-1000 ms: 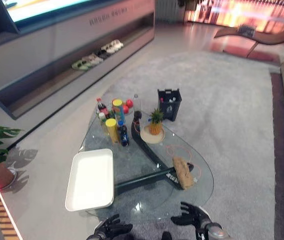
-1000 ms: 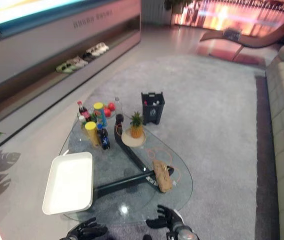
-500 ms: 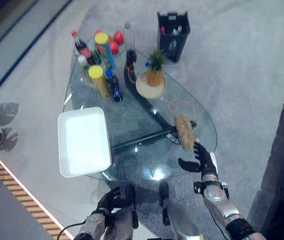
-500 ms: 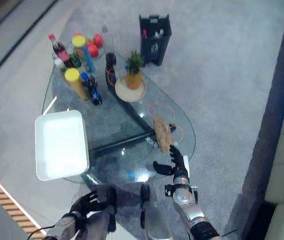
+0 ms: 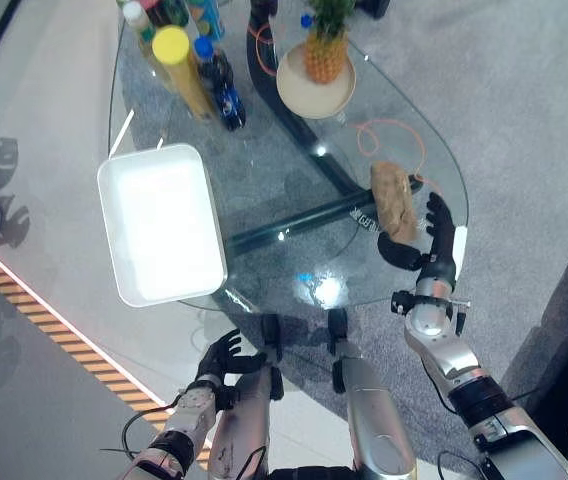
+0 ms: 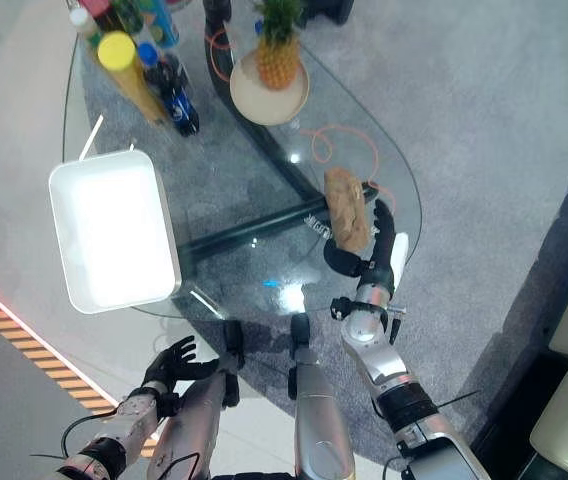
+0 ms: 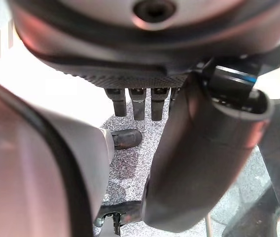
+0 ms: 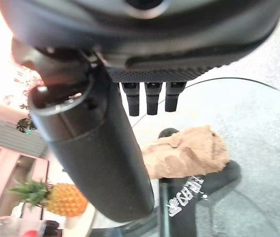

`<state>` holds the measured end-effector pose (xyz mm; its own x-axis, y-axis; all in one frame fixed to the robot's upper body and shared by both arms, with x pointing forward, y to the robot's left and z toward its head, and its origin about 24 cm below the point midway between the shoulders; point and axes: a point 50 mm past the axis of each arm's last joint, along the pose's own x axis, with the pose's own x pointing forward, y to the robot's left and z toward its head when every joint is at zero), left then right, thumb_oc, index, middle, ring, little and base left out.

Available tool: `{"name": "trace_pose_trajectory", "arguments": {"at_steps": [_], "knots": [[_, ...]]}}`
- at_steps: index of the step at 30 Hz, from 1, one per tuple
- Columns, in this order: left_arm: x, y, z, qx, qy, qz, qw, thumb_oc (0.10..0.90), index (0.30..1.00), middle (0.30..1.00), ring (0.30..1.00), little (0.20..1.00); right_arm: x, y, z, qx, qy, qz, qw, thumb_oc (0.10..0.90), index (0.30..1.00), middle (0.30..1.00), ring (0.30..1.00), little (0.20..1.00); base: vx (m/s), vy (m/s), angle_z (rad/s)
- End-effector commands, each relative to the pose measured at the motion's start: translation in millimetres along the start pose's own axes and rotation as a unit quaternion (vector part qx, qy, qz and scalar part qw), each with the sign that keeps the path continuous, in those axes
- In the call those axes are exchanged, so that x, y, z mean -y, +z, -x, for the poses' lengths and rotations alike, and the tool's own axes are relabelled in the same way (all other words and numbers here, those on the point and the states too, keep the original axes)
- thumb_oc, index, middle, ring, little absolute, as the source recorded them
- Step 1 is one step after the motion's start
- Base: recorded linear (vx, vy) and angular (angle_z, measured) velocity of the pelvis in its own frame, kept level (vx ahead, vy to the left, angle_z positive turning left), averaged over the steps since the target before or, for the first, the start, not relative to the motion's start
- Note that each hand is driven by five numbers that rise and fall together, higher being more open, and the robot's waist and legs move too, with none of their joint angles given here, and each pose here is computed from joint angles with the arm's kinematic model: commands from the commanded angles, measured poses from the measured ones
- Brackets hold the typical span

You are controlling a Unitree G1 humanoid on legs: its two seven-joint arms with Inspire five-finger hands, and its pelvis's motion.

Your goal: Wipe the table with a cloth and put it in the basket.

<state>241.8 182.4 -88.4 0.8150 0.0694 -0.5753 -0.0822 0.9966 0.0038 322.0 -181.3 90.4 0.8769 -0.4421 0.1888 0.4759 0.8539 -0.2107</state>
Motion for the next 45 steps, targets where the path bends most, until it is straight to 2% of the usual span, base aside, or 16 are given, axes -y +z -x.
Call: {"name": "trace_pose_trajectory", "arguments": {"at_steps": [1, 6, 16, 20, 34, 45], "knots": [[10, 2, 4, 0.025, -0.003, 0.045, 0.999, 0.8, 0.9, 0.9, 0.9, 0.9, 10, 41, -4, 0.082, -0.054, -0.051, 0.994, 0.8, 0.9, 0.9, 0.9, 0.9, -0.02, 0.03, 0.1], [25, 14, 5, 0.054, -0.026, 0.068, 0.996, 0.8, 0.9, 0.9, 0.9, 0.9, 10, 52, -8, 0.092, -0.098, -0.058, 0.989, 0.8, 0.9, 0.9, 0.9, 0.9, -0.01, 0.026, 0.06], [36, 28, 6, 0.071, -0.047, 0.103, 0.991, 0.8, 0.9, 0.9, 0.9, 0.9, 12, 62, -21, 0.066, -0.151, -0.05, 0.985, 0.8, 0.9, 0.9, 0.9, 0.9, 0.01, 0.036, 0.02], [40, 34, 7, 0.081, -0.053, 0.109, 0.989, 0.8, 0.9, 0.9, 0.9, 0.9, 21, 72, -27, 0.083, -0.201, -0.047, 0.975, 0.8, 0.9, 0.9, 0.9, 0.9, 0.02, 0.044, 0.02], [52, 47, 8, 0.085, -0.073, 0.115, 0.987, 0.8, 0.9, 0.9, 0.9, 0.9, 45, 102, -49, 0.101, -0.292, -0.016, 0.951, 0.8, 0.9, 0.9, 0.9, 0.9, 0.03, 0.02, 0.02], [56, 54, 8, 0.084, -0.084, 0.124, 0.985, 0.8, 0.9, 0.9, 0.9, 0.9, 56, 119, -68, 0.089, -0.318, -0.009, 0.944, 0.8, 0.9, 0.9, 0.9, 0.9, 0.01, 0.003, 0.0]]}}
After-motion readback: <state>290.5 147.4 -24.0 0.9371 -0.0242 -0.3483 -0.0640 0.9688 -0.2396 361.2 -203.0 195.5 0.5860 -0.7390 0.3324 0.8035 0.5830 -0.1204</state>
